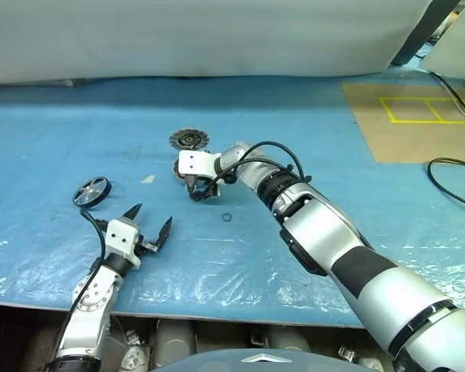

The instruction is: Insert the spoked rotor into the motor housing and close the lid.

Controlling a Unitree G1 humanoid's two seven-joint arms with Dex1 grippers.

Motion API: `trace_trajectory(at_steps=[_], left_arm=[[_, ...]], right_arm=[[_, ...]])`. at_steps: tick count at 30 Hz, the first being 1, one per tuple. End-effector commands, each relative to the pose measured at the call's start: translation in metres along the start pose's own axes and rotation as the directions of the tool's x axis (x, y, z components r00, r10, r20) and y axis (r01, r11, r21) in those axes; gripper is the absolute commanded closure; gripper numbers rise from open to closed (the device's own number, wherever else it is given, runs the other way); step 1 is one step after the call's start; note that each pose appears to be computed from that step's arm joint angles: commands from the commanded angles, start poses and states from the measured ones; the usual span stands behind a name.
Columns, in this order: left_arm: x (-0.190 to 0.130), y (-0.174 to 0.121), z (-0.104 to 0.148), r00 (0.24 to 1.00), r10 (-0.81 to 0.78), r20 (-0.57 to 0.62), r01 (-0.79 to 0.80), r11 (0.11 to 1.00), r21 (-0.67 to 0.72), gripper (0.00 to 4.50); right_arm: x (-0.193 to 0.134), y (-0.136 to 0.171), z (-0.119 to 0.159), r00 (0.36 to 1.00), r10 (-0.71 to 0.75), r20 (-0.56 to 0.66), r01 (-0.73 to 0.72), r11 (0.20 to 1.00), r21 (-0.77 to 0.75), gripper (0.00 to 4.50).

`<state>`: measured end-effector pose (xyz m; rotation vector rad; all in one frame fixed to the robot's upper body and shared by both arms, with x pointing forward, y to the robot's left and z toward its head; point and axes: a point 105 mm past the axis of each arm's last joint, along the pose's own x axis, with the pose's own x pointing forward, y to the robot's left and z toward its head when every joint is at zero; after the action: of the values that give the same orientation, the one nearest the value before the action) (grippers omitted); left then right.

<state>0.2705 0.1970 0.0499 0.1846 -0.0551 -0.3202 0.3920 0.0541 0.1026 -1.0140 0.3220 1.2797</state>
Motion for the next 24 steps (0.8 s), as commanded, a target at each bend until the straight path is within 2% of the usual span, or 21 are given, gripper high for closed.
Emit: trace_trajectory(at_steps=[1, 5, 9, 15, 19, 24], left_arm=[[-0.001, 0.006, 0.013, 0.999, 0.015, 0.042, -0.016, 0.999, 0.031, 0.00], [-0.008, 0.005, 0.013, 0.999, 0.024, 0.038, -0.025, 0.999, 0.024, 0.00], [-0.014, -0.014, 0.014, 0.998, -0.063, 0.028, 0.062, 0.998, 0.016, 0.00], [-0.029, 0.004, 0.015, 1.000, -0.004, 0.010, 0.004, 0.999, 0.036, 0.00], [-0.041, 0.003, 0.014, 1.000, 0.007, -0.008, -0.007, 0.999, 0.032, 0.00], [-0.053, -0.003, 0.011, 0.999, 0.010, -0.037, -0.009, 1.000, 0.021, 0.00]], right_arm=[[0.006, 0.020, -0.021, 0.989, 0.108, -0.104, -0.107, 0.994, 0.016, 1.19], [0.010, 0.024, -0.013, 0.988, 0.130, -0.078, -0.130, 0.991, 0.007, 2.56], [0.018, 0.035, -0.007, 0.987, 0.155, -0.036, -0.156, 0.988, 0.001, 2.58], [0.029, 0.073, -0.008, 0.952, 0.307, 0.007, -0.306, 0.952, -0.025, 2.58], [0.035, 0.101, -0.008, 0.921, 0.388, 0.040, -0.387, 0.922, -0.029, 2.58], [0.038, 0.125, -0.002, 0.914, 0.400, 0.069, -0.400, 0.916, -0.020, 2.58]])
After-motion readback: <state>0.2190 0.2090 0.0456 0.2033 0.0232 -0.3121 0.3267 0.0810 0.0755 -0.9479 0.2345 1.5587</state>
